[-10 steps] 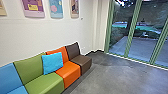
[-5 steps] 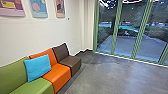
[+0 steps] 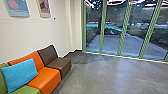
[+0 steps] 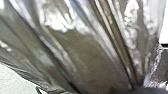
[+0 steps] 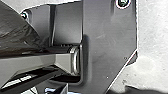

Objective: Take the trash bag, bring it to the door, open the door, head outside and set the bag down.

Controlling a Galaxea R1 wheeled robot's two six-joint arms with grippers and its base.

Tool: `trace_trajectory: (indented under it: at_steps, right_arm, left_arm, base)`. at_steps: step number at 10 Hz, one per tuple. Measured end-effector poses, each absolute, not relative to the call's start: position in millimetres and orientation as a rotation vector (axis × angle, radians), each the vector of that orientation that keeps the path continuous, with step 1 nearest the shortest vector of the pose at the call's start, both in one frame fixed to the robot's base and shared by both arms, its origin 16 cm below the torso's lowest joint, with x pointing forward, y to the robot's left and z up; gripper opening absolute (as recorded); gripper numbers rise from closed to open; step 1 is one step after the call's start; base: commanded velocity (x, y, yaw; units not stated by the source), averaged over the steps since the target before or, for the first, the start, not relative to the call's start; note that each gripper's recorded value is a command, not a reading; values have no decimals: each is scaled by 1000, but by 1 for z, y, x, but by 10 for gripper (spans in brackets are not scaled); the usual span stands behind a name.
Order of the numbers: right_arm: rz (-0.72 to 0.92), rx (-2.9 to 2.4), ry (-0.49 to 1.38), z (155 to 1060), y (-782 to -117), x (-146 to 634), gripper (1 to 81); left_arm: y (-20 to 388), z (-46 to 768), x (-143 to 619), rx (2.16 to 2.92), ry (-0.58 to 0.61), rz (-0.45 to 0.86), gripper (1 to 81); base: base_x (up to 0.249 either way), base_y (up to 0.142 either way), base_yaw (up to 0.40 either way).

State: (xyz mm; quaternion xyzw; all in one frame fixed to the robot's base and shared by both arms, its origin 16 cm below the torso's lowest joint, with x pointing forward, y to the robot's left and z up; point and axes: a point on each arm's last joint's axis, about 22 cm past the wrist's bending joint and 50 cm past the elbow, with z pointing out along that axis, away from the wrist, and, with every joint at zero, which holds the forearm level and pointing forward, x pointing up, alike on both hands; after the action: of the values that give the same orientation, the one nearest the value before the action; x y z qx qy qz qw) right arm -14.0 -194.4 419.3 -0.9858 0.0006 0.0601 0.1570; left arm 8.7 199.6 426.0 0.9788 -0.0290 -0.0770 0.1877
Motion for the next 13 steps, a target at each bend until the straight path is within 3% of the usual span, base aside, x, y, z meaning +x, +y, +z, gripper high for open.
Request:
trace_trajectory:
  at_steps: [13]
  right_arm:
    - [172, -2821, 2, 419, -194, -14, 811]
  left_arm:
    - [200, 426, 8, 2754, -82, -217, 10]
  base:
    - [0, 0, -338]
